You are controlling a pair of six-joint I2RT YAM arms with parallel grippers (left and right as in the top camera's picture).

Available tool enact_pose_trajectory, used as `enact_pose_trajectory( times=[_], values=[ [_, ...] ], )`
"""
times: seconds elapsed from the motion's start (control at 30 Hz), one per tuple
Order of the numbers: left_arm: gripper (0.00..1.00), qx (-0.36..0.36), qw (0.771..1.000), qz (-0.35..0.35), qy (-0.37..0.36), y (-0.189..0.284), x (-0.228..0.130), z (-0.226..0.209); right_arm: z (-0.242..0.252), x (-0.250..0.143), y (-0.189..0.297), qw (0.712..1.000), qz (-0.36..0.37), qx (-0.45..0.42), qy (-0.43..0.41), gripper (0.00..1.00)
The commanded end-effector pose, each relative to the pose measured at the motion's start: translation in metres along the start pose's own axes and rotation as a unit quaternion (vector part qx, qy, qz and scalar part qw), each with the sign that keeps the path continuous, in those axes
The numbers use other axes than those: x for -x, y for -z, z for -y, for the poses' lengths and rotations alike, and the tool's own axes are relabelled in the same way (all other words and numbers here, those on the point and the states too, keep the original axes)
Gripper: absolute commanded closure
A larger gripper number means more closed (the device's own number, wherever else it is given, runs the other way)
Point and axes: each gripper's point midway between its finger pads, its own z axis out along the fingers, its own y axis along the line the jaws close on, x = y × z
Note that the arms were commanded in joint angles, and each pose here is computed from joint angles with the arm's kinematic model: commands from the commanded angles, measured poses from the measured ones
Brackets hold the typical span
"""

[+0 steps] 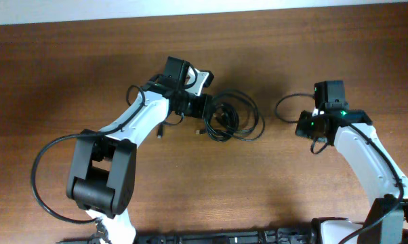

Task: Untangle cables

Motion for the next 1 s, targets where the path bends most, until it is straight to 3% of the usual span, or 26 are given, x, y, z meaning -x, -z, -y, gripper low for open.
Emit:
enact_pose_trajectory(
  times=[0.0, 0.03, 0.1, 0.27, 0.57, 0.63, 0.67, 0.73, 0.83, 0.9, 0.93, 0.97],
  values=[
    [1.0, -0.005, 1.0, 0.016, -0.018, 0.011, 0.011, 0.011, -0.056, 0.013, 0.011, 0.988, 0.007, 0.155, 0.018, 0.89],
    [1.0, -0.013, 1.0, 0.015, -0.019, 0.012, 0.011, 0.014, -0.08, 0.006, 0.021, 0.972, -0.005, 0.229, 0.051, 0.75],
    [1.0, -0.049, 0.998, 0.017, -0.023, 0.013, 0.012, 0.026, -0.102, -0.006, 0.035, 0.95, -0.032, 0.304, 0.063, 0.69],
    [1.0, -0.165, 0.983, 0.052, -0.069, 0.028, 0.03, 0.07, -0.098, -0.017, 0.033, 0.951, -0.059, 0.297, 0.056, 0.68],
    [1.0, -0.218, 0.97, 0.051, -0.089, 0.039, 0.027, 0.099, -0.111, -0.006, 0.041, 0.942, -0.049, 0.331, 0.022, 0.65],
    [1.0, -0.222, 0.97, 0.052, -0.091, 0.041, 0.027, 0.101, -0.111, -0.006, 0.04, 0.942, -0.051, 0.33, 0.02, 0.66],
    [1.0, -0.222, 0.969, 0.054, -0.093, 0.042, 0.028, 0.102, -0.111, -0.007, 0.039, 0.943, -0.052, 0.329, 0.02, 0.71],
    [1.0, -0.212, 0.971, 0.059, -0.095, 0.043, 0.03, 0.1, -0.11, -0.01, 0.033, 0.943, -0.063, 0.326, 0.017, 0.96],
    [1.0, -0.065, 0.993, 0.066, -0.067, 0.029, 0.034, 0.05, -0.081, -0.015, 0.007, 0.97, -0.071, 0.232, 0.005, 0.96],
    [1.0, 0.054, 0.996, 0.052, -0.038, 0.028, 0.026, 0.007, -0.019, -0.015, -0.018, 0.997, -0.058, 0.048, 0.003, 0.96],
    [1.0, 0.078, 0.995, 0.04, -0.039, 0.029, 0.02, -0.004, 0.011, -0.01, -0.02, 0.998, -0.04, -0.039, -0.002, 0.96],
    [1.0, 0.08, 0.995, 0.035, -0.04, 0.031, 0.018, -0.006, 0.022, -0.005, -0.019, 0.997, -0.025, -0.071, 0.0, 0.96]
  ],
)
